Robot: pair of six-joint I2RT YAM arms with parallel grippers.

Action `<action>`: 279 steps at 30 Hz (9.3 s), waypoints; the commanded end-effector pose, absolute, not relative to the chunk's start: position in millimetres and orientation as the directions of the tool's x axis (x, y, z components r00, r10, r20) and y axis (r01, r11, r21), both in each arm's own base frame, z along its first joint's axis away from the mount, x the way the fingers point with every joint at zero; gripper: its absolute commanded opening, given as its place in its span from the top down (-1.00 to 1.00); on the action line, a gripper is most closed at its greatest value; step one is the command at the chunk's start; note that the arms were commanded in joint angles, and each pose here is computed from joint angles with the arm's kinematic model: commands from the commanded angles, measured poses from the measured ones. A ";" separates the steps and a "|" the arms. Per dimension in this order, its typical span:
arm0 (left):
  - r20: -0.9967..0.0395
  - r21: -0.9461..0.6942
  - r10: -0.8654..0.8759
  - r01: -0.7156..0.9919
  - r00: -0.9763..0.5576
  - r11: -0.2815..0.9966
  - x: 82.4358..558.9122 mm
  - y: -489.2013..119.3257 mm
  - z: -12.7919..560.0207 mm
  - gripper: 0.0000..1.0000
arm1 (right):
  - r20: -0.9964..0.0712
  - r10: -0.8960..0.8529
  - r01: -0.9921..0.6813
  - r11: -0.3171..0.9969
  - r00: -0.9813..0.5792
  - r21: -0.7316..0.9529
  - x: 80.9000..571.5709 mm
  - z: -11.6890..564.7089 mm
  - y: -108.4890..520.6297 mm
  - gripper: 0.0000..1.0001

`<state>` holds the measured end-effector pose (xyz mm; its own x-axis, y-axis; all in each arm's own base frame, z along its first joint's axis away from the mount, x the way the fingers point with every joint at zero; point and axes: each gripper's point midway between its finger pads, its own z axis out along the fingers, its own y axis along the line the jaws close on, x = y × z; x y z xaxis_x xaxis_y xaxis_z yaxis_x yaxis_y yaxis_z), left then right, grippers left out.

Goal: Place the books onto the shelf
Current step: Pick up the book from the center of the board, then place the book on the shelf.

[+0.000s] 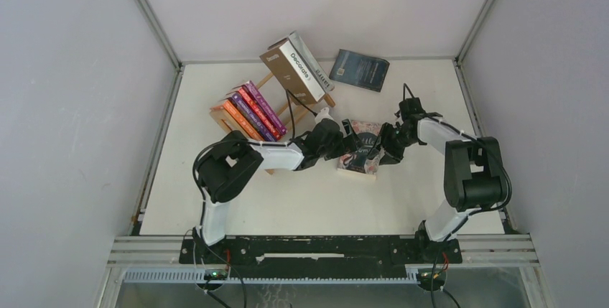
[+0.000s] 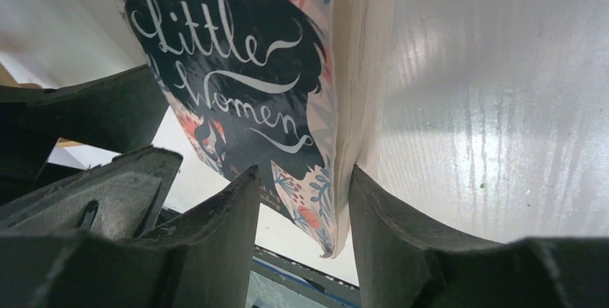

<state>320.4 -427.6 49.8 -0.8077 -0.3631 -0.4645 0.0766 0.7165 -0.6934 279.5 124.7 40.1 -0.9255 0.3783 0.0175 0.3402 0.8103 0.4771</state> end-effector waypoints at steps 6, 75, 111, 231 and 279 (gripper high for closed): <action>-0.413 -0.710 -0.292 0.104 -0.863 0.697 298.4 -443.2 44.0 -0.91 | -0.073 0.416 0.250 0.667 -0.906 0.702 305.7 81.9 162.9 -0.05; -0.365 -0.913 -0.329 0.266 -0.871 0.308 253.0 -425.9 178.2 1.00 | 0.014 0.500 0.187 0.298 -0.866 0.936 240.4 152.5 156.4 0.91; -0.870 -0.487 -0.488 -0.269 0.066 0.831 310.9 -228.1 349.4 1.00 | -0.341 0.526 0.016 0.561 -0.779 0.828 236.4 170.3 150.8 -0.99; -0.932 -0.358 -0.320 -0.589 0.173 0.725 394.4 -172.6 316.8 -0.13 | -0.562 0.154 -0.298 0.719 -0.813 0.628 300.0 157.9 228.2 -0.99; -0.810 -0.543 -0.585 -0.437 0.046 0.717 243.5 -61.8 260.1 -0.41 | -0.864 -0.386 -0.803 0.595 -0.322 0.033 459.9 201.9 443.1 0.08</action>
<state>245.0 -61.9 268.1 0.0520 -0.5818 -0.8116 -0.4354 0.7182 -0.5427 459.9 431.2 191.4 -0.3670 -0.3787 -0.8496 -0.7774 0.6265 0.0566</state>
